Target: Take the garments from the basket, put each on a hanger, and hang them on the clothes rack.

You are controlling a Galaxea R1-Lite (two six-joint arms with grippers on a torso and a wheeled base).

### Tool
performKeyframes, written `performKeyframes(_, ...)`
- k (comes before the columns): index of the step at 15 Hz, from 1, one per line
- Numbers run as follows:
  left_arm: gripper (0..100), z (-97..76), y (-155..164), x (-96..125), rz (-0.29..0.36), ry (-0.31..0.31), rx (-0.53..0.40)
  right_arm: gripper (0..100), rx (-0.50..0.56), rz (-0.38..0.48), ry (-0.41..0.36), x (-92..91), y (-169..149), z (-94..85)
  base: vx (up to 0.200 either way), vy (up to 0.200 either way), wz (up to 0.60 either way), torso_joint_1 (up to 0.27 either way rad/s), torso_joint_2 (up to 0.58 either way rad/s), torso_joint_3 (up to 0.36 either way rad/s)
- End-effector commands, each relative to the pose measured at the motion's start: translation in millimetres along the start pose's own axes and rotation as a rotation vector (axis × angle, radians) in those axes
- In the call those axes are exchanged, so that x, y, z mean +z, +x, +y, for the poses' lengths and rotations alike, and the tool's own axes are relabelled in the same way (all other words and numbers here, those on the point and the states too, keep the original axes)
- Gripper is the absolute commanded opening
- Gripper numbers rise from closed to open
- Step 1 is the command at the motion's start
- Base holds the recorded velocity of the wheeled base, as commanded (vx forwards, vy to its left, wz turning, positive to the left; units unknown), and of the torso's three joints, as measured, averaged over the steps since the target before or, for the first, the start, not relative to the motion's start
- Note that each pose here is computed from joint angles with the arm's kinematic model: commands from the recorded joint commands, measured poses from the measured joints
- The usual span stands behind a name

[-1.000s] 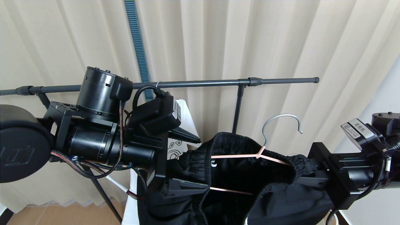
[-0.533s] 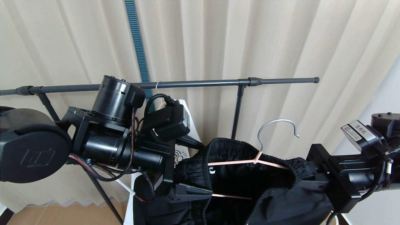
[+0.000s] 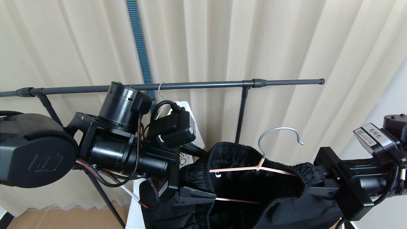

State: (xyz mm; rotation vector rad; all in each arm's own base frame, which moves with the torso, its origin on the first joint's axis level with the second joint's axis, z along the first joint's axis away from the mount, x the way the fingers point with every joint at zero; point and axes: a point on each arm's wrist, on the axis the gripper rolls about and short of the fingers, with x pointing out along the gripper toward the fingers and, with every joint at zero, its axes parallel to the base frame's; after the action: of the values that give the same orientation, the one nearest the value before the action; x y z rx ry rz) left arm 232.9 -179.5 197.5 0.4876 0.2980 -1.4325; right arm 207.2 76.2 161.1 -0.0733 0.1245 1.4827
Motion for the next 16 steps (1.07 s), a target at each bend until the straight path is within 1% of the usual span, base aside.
performKeyframes(1,0,-0.2,0,0,0.000,0.000,0.001,0,0.000,-0.001,-0.004,0.4,0,0.4,0.000,0.000,0.00,0.000,0.00,0.000)
performKeyframes(11,0,-4.4,-8,4,-0.010,0.010,0.015,0,-0.014,0.004,-0.001,0.4,1,-3.6,0.000,0.000,0.00,0.000,0.00,0.000)
performKeyframes(14,0,-4.5,-11,6,-0.008,0.013,0.034,0,-0.057,0.021,0.002,-1.0,1,-4.0,0.000,0.000,0.00,0.000,0.00,0.000)
performKeyframes(16,0,-4.7,-13,7,-0.012,0.014,0.040,0,-0.059,0.021,0.002,-1.1,1,-3.6,0.000,0.000,0.00,0.000,0.00,0.000)
